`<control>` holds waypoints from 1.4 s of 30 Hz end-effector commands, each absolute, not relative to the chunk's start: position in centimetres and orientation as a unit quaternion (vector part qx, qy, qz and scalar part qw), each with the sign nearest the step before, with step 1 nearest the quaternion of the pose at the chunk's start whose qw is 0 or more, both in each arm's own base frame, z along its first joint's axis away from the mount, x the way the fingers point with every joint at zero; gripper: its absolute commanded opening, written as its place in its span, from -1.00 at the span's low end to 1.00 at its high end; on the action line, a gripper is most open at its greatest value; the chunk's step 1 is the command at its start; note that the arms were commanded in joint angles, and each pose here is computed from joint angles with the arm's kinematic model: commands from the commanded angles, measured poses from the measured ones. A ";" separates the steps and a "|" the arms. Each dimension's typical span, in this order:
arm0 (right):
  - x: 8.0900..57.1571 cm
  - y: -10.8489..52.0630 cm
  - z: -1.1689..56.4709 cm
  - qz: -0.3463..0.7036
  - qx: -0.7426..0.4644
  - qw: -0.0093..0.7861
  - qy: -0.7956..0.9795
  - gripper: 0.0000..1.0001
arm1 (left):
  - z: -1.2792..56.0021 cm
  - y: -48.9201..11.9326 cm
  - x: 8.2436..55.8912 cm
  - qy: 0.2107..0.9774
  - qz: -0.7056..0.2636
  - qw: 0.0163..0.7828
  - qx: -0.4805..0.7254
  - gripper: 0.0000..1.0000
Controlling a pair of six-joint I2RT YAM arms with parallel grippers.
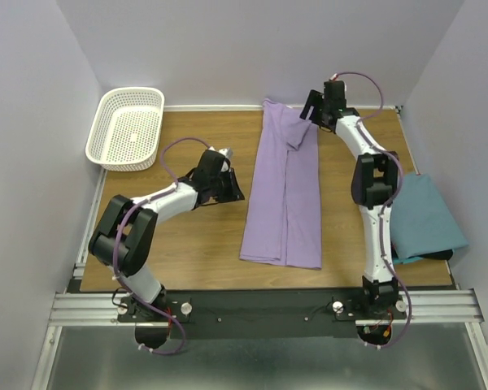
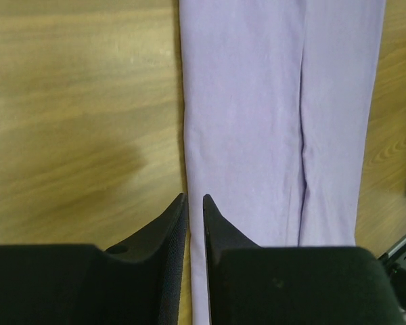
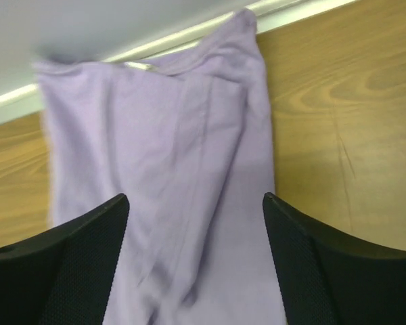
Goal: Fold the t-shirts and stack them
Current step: Fold the tshirt
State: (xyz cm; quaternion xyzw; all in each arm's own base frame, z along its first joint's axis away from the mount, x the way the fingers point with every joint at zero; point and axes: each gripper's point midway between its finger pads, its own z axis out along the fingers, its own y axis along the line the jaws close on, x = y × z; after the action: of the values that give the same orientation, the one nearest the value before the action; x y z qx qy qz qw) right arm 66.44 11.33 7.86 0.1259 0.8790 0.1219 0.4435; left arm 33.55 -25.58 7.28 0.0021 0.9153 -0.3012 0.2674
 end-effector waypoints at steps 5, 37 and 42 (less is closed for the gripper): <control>53.5 14.6 18.2 0.180 0.142 0.428 0.874 0.56 | 9.6 -24.7 29.6 0.918 -0.296 0.263 0.021 -0.56; 17.9 21.3 4.3 0.070 -0.021 0.219 0.973 -0.49 | 16.4 -21.0 29.5 0.880 -0.242 0.402 0.072 -0.56; 16.9 20.7 3.6 0.055 -0.027 0.212 0.975 -0.49 | 16.4 -21.0 29.5 0.880 -0.241 0.402 0.075 -0.56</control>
State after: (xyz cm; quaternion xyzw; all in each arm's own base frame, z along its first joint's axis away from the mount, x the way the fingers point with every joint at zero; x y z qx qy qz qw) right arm 17.43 22.13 4.33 -0.0395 0.9731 0.0870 0.2094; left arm 29.26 -21.22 15.65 0.0672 0.8870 -0.2489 0.3830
